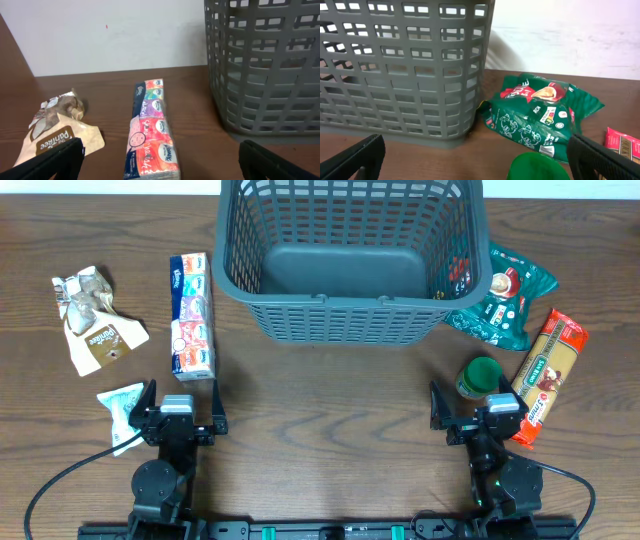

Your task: Pack container

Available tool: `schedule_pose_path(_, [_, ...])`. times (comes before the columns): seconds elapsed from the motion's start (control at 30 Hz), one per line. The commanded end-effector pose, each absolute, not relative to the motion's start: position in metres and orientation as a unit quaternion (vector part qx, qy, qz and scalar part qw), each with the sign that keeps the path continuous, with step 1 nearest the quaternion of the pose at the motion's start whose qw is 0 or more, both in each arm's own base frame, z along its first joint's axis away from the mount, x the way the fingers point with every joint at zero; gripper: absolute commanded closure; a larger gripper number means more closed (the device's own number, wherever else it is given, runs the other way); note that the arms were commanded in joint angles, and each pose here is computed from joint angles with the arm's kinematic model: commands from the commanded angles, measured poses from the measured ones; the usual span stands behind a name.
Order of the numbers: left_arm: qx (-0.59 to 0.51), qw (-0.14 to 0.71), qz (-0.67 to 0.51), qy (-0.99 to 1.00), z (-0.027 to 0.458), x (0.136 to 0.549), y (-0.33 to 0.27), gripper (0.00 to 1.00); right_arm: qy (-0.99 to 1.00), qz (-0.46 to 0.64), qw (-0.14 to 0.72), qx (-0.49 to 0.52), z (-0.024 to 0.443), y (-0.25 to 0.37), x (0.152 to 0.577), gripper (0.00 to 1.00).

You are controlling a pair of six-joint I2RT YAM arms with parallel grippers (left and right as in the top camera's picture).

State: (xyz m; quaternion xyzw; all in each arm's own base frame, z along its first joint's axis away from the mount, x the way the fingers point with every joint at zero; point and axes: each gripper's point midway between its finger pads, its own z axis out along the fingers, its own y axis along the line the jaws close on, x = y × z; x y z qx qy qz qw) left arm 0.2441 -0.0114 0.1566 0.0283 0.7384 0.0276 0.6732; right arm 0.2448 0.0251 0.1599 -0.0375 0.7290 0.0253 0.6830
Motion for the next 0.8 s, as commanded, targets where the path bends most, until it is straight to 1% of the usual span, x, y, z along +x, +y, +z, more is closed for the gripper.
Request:
schedule_pose_path(0.0, [0.029, 0.653, 0.032, 0.756, 0.1388, 0.2433, -0.01, 0.01, 0.73, 0.015, 0.682, -0.033, 0.1579, 0.0207, 0.2453, 0.01])
schedule_pose_path(0.47, [0.029, 0.653, 0.032, 0.756, 0.1389, 0.2433, -0.01, 0.01, 0.73, 0.016, 0.682, -0.031, 0.158, 0.0205, 0.2454, 0.01])
schedule_pose_path(0.77, [0.026, 0.654, 0.032, 0.755, 0.1394, 0.2434, -0.0096, 0.01, 0.729, 0.09, 0.677, 0.047, 0.1583, 0.0206, 0.2454, 0.01])
